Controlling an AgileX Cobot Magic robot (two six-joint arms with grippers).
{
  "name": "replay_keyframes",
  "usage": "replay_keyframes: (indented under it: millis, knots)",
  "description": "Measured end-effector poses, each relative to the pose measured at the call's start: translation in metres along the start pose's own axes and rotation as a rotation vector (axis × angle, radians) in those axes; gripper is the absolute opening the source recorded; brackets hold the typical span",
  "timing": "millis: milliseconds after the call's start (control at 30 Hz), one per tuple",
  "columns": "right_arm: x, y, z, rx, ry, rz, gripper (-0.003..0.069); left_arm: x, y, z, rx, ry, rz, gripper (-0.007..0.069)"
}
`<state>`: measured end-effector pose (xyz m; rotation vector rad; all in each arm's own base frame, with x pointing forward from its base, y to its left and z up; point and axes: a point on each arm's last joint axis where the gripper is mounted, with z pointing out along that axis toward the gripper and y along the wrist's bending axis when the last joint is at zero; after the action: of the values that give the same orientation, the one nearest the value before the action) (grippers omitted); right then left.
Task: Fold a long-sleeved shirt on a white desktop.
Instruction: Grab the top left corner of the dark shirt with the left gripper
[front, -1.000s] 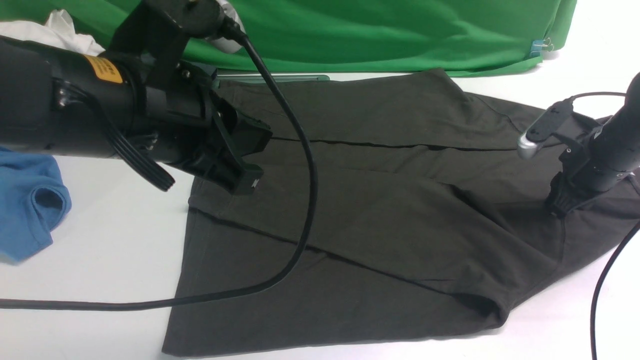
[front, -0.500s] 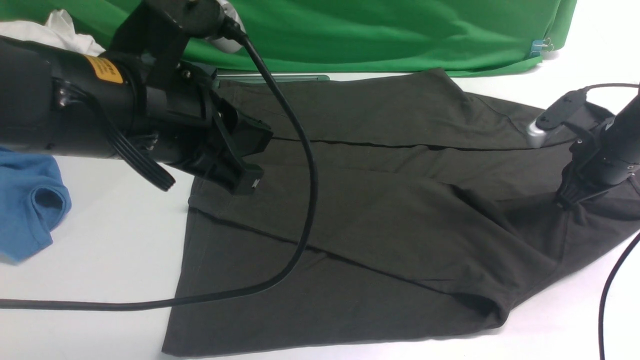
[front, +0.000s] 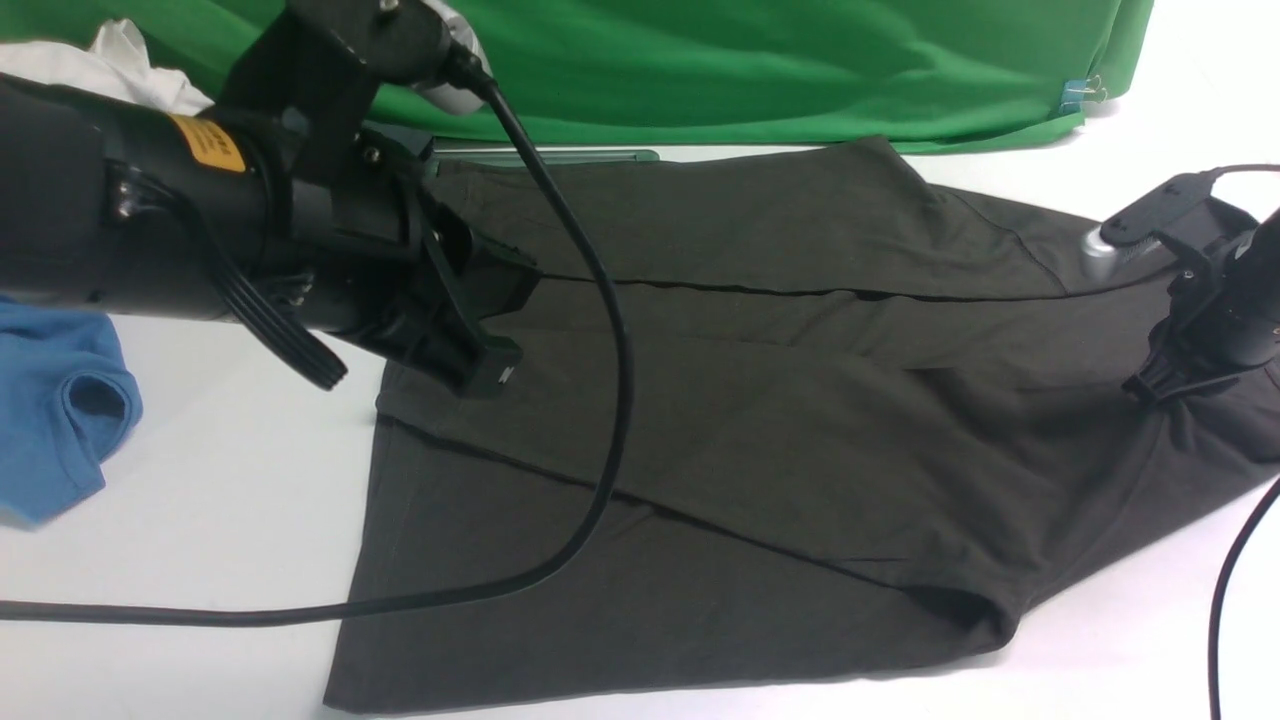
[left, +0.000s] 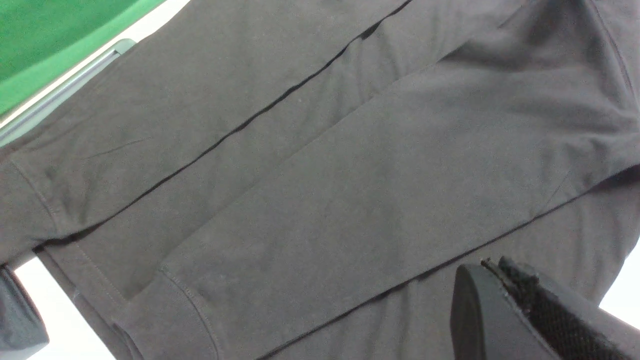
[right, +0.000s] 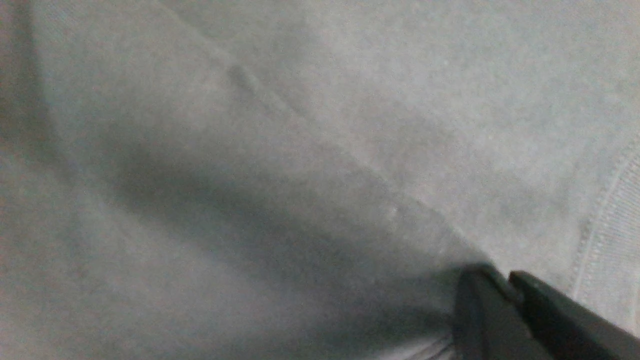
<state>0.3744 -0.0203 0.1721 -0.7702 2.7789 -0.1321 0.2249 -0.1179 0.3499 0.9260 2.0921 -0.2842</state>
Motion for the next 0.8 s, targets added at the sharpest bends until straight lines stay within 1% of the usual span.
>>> replay_keyframes:
  millis: [233,300,367,400,433,533,600,633,700,800]
  knots:
    - [0.001,-0.003,0.0,0.026,0.008,0.054,0.0024,0.001,0.0,0.0,0.001,0.006,0.004,0.0017]
    - [0.001,-0.003,0.0,0.029,0.01,0.079,0.0043,0.001,0.0,0.0,-0.002,0.01,0.009,0.0017]
    - [0.002,-0.003,0.0,0.029,0.012,0.109,0.0108,0.002,0.0,0.0,-0.005,0.019,0.017,0.0017]
    - [0.002,-0.003,0.0,0.028,0.017,0.128,0.0176,0.002,0.001,0.0,-0.007,0.023,0.016,0.0017]
    - [0.002,-0.003,-0.001,0.027,0.021,0.136,0.0216,0.002,0.001,0.0,-0.01,0.025,0.014,0.0017]
    - [0.005,-0.002,-0.007,0.021,0.035,0.177,0.0435,0.004,0.006,0.007,-0.036,0.04,0.014,0.0017]
    - [0.003,0.001,-0.02,0.028,0.02,0.187,0.0507,0.005,0.017,0.016,-0.055,0.059,-0.014,0.0017]
    - [0.003,0.001,-0.022,0.03,0.017,0.186,0.0513,0.005,0.019,0.019,-0.055,0.067,-0.017,0.0017]
    - [-0.001,0.007,-0.043,0.047,-0.023,0.175,0.0513,0.004,0.04,0.028,-0.08,0.102,-0.049,0.0017]
    - [-0.008,0.028,-0.086,0.069,-0.107,0.119,0.0452,0.005,0.081,0.045,-0.102,0.161,-0.08,0.0017]
